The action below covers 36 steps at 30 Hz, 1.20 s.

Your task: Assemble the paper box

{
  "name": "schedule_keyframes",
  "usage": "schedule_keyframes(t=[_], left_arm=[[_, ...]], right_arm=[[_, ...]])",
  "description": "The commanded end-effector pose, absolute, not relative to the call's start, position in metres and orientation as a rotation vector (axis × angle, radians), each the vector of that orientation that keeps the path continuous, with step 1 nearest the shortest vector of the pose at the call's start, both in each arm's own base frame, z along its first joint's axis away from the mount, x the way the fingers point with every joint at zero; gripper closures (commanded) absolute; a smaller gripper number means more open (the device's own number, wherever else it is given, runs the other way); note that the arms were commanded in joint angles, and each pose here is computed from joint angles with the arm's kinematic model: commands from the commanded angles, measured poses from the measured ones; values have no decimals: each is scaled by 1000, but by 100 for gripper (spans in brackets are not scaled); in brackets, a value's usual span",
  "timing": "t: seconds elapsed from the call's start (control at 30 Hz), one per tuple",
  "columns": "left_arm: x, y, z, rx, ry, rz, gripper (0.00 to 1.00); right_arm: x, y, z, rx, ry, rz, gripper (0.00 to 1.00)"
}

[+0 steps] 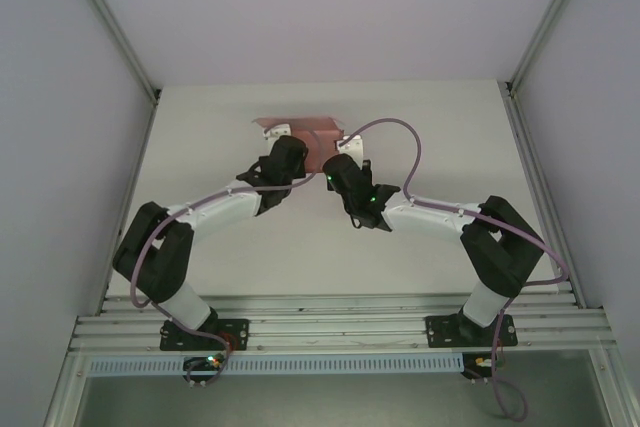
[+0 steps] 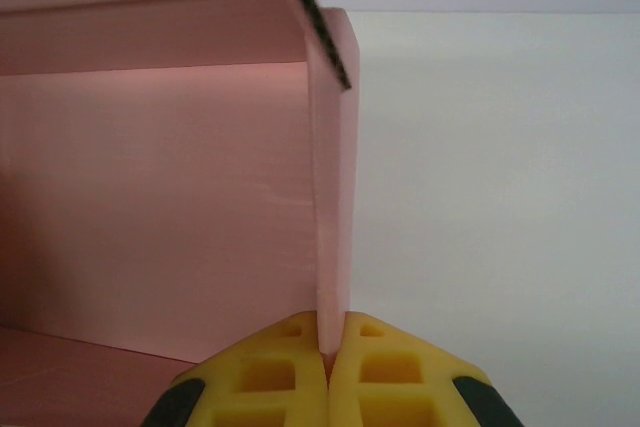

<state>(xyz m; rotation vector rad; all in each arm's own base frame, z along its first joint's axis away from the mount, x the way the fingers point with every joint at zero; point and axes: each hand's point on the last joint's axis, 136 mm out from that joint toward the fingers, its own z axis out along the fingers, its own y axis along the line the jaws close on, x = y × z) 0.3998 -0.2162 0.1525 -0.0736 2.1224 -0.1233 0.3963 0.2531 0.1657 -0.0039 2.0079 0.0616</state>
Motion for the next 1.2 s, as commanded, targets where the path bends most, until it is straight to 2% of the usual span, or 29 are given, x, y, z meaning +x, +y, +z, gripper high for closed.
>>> schedule_keyframes(t=[0.0,0.2,0.3,0.43,0.53,0.6,0.7,0.77,0.87,1.07,1.17], left_arm=[[402,-198,153,-36,2131,-24,76],[374,-232,175,132,2147,-330,41],[359,-236,184,160,2158,-417,28],[347,-227,182,161,2193,-408,20],[350,-221,175,121,2214,-423,21],[351,-220,170,89,2235,-494,25],[354,-225,164,72,2240,-631,27],[356,-228,160,54,2243,-735,34],[358,-235,154,71,2244,-831,37],[369,-230,133,46,2306,-728,44],[373,-229,126,34,2313,-709,53]], right_arm=[[397,253,182,-3,1977,24,100],[396,237,156,77,2140,-24,100],[392,229,137,110,2221,-62,100],[384,227,120,155,2292,-17,100],[383,230,122,153,2278,33,100],[384,230,127,152,2267,37,100],[384,230,130,156,2244,55,100],[384,230,131,167,2235,75,100],[385,232,132,155,2238,70,100],[386,235,136,157,2222,105,100],[386,237,138,158,2216,128,100]])
